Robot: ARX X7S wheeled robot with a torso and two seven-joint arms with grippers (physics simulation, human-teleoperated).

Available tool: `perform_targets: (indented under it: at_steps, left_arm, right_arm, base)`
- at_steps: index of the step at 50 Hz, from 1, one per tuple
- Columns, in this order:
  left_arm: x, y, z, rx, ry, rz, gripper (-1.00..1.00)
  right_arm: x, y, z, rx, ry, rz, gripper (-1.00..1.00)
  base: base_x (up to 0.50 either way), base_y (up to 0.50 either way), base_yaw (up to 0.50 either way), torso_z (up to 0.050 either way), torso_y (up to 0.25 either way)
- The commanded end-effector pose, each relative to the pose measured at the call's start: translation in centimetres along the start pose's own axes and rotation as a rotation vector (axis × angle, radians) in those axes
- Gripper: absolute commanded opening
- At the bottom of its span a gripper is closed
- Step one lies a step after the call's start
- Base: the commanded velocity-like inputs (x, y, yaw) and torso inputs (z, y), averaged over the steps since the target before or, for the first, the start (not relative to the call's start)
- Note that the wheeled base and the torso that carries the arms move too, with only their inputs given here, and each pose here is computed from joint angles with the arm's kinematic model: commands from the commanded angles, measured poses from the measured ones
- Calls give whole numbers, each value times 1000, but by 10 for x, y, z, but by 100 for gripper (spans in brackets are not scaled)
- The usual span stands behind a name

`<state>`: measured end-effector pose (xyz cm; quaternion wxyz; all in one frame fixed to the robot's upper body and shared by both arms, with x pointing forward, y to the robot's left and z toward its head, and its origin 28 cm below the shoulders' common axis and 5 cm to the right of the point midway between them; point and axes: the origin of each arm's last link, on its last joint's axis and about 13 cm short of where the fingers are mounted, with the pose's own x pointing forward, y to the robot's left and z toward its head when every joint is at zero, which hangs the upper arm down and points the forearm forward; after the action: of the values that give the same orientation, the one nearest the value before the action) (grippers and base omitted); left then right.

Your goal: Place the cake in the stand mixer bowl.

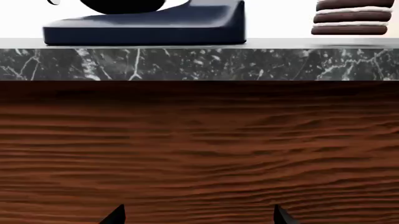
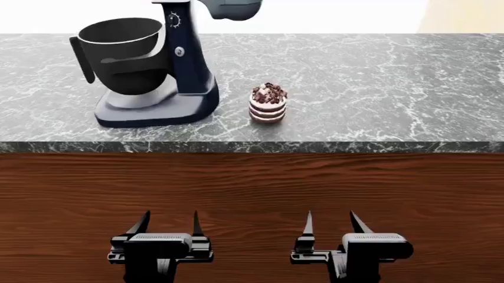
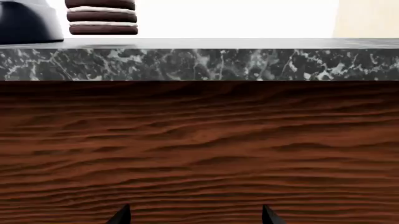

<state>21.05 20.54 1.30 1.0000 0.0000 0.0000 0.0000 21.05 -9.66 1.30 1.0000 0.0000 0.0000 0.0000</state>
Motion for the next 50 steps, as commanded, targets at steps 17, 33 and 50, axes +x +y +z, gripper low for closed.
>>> perform_targets:
  at_steps: [17,33,50]
  left_arm:
    - [-1,1,-1,-16,24,-8,100]
    - [-7,0,23,-49,50,-76,100]
    - [-44,33,274,142,111,-194,100]
  right_arm:
    - [-1,2,-6,-2,17,0,100]
    - [-5,-2,16,0,35,25,100]
    - [-35,-48,232,-252,67,106,100]
  base:
    - [0,147,0,29,0]
    - [0,344,0,50,0]
    - [0,0,0,50,0]
